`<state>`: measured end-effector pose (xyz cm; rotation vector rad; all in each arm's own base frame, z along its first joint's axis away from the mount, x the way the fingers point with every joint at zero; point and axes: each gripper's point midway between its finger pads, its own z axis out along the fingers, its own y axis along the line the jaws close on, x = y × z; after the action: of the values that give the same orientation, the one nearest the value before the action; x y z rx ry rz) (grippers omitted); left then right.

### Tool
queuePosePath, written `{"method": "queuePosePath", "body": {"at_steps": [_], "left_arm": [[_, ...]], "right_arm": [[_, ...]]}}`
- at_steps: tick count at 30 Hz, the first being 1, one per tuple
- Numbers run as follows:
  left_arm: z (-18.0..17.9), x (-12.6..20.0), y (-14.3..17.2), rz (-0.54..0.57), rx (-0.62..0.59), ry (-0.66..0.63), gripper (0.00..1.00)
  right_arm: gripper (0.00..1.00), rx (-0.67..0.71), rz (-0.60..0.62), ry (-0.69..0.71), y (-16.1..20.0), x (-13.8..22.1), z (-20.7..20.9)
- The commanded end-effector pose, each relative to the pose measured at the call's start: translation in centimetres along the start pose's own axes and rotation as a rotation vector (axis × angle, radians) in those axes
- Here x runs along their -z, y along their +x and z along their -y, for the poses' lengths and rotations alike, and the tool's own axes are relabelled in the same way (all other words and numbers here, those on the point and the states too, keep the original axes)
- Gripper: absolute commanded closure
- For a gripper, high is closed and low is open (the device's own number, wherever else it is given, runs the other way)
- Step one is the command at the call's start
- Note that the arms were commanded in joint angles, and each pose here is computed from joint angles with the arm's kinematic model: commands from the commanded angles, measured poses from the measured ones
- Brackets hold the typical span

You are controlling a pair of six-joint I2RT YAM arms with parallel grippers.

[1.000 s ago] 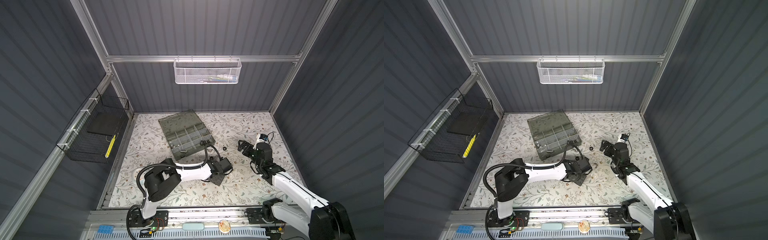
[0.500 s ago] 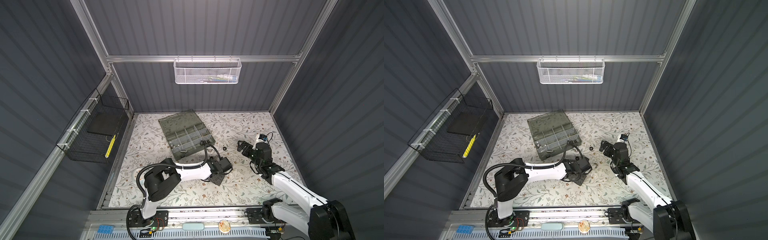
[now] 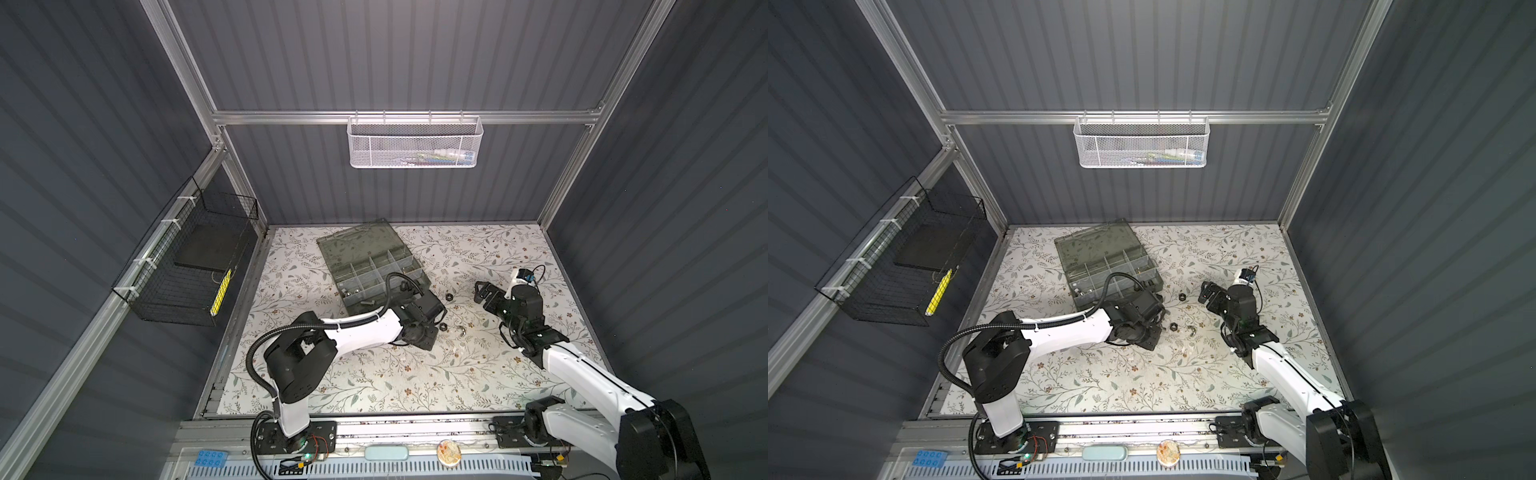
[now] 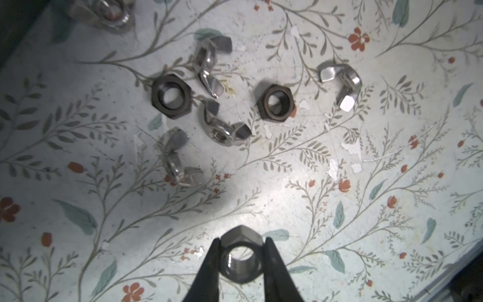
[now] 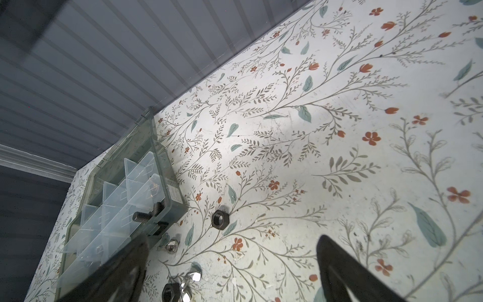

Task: Sort the screws and nuts into containers
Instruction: Pick up the nut from the bottom-center of the table.

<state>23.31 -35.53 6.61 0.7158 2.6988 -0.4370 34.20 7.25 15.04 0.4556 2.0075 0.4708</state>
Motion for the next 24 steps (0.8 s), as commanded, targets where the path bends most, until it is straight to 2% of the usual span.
{"method": "queuePosePath", "body": {"at_steps": [1,9,14,24], "left_arm": [[-0.8,1.5,-0.8,0.022,0.015,0.012,0.76],[-4.0,4.6,-3.7,0.090,0.048,-0.016,0.76],[-6.6,6.7,-5.8,0.142,0.101,-0.013,0.76],[-14.1,9.1,-8.5,0.234,0.318,0.046,0.75]], "right_arm": [[0.01,0.003,-0.003,-0.017,-0.1,-0.1,-0.3],[0.01,0.034,-0.030,-0.070,0.5,-0.4,-1.8],[0.01,0.142,-0.041,-0.133,1.3,-0.2,-4.9],[0.01,0.372,-0.086,-0.296,5.2,0.3,-11.4]]}}
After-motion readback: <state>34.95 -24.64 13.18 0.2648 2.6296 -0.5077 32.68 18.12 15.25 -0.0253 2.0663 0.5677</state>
